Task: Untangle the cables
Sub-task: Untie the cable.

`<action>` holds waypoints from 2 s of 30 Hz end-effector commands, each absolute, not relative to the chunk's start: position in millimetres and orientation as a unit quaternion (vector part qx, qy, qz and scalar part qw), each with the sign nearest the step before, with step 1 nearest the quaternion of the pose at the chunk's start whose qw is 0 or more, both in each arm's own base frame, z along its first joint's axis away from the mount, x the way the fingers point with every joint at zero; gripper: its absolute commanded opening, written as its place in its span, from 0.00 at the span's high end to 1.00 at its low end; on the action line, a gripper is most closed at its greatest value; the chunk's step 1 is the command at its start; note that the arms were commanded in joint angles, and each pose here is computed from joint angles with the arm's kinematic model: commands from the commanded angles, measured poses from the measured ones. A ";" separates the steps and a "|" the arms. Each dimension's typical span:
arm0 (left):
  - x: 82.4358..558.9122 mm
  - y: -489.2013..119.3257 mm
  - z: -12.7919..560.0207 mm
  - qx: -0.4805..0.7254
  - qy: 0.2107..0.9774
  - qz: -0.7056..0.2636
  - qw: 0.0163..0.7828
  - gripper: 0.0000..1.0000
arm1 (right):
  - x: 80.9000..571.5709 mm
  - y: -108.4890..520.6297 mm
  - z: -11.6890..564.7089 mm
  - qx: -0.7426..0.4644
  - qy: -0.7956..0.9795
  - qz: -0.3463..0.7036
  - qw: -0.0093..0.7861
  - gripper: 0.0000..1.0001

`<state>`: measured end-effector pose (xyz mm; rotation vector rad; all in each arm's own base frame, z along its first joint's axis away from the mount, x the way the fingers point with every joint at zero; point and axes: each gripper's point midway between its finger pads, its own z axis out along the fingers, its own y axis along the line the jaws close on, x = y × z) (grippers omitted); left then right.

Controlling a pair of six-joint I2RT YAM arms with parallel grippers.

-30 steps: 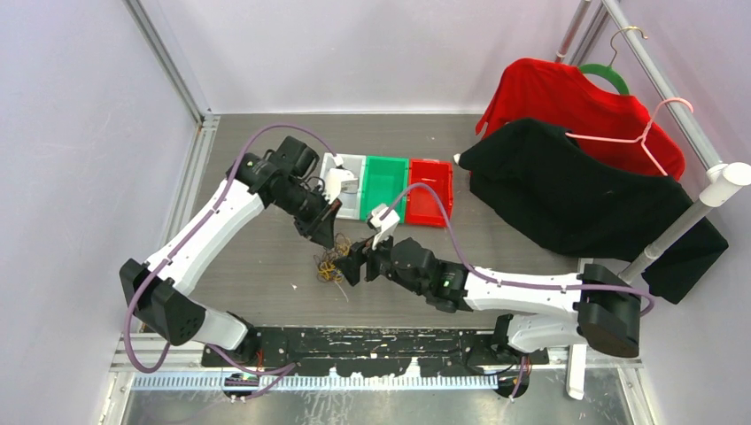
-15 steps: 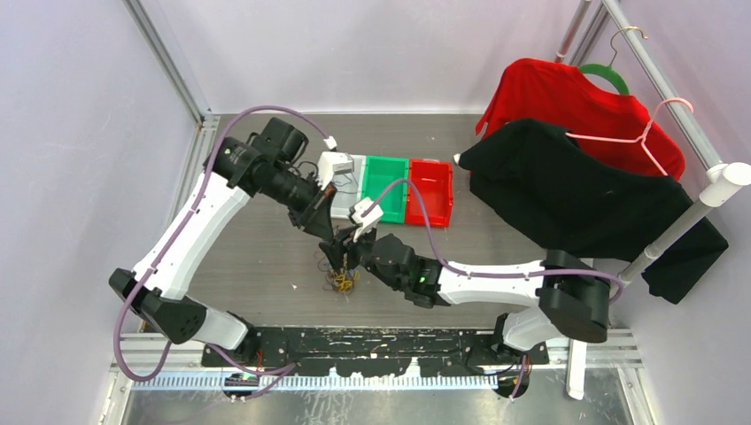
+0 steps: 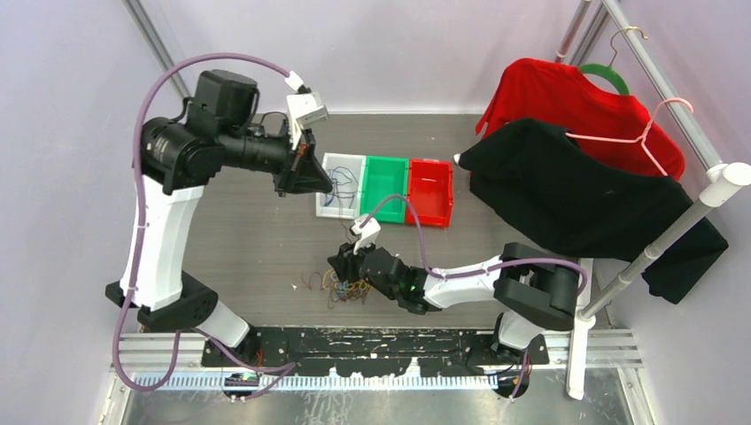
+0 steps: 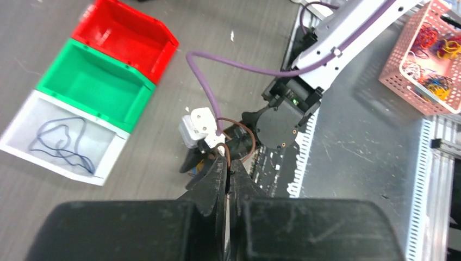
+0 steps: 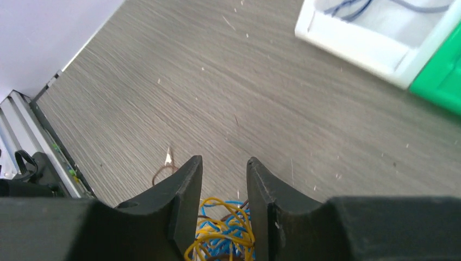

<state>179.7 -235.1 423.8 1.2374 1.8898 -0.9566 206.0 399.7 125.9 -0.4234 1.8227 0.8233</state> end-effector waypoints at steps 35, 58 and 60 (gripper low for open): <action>134.6 -83.3 826.4 0.122 0.166 -0.112 0.972 1.00 | 183.0 389.5 67.3 -0.103 0.793 0.369 0.474 0.29; 264.9 -80.4 437.3 0.244 0.632 0.083 0.731 1.00 | 188.0 362.7 128.9 -0.150 0.756 0.345 0.536 0.54; 269.8 -84.0 402.5 0.271 0.665 0.088 0.690 1.00 | 186.4 365.7 132.5 -0.156 0.753 0.351 0.534 0.78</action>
